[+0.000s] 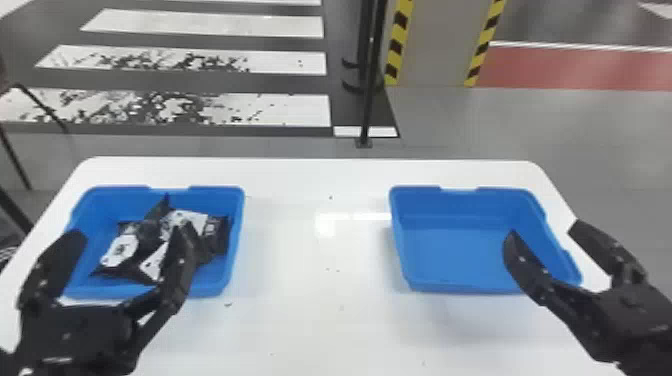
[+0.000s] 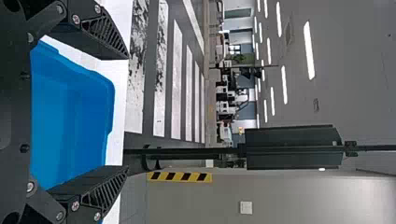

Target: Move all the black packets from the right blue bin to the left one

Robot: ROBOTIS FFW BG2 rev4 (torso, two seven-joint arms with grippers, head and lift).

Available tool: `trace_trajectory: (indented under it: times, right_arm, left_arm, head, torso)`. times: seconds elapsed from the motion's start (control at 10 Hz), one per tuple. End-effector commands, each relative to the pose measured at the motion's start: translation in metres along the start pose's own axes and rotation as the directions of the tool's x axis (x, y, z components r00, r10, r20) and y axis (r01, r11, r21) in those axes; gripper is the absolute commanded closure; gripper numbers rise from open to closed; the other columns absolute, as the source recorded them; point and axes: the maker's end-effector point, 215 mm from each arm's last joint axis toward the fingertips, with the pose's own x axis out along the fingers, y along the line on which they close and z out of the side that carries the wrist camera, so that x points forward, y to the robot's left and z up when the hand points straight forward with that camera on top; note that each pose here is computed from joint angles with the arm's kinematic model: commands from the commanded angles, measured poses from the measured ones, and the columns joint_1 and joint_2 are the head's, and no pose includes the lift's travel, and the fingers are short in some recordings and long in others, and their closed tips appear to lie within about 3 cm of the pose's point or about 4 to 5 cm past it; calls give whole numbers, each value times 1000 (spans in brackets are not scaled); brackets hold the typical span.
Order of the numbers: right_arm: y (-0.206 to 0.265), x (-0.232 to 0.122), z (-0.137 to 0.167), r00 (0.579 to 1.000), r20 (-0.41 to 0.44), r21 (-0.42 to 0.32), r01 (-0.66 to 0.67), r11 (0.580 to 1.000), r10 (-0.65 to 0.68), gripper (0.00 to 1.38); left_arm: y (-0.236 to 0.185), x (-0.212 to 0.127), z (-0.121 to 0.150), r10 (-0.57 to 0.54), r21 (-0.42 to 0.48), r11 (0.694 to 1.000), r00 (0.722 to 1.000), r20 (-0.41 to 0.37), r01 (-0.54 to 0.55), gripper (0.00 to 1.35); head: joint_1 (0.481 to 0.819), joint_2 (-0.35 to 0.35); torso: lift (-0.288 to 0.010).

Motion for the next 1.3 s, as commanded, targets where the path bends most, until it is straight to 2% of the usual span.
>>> trace_trajectory:
  times: [0.0,1.2]
  right_arm:
    - [0,0,0,1000,0,0,0,1000,0,200]
    - [0,-1,1,1000,2,2,5,1000,-5,200]
  left_arm:
    - [-1,0,0,-3,-1,1000,1000,1,3,-2]
    - [-1,0,-1,-2,-5,1000,1000,4,2,-2]
  head:
    - [695,-67]
    - [695,-68]
  torso:
    - [-140]
    - [-140]
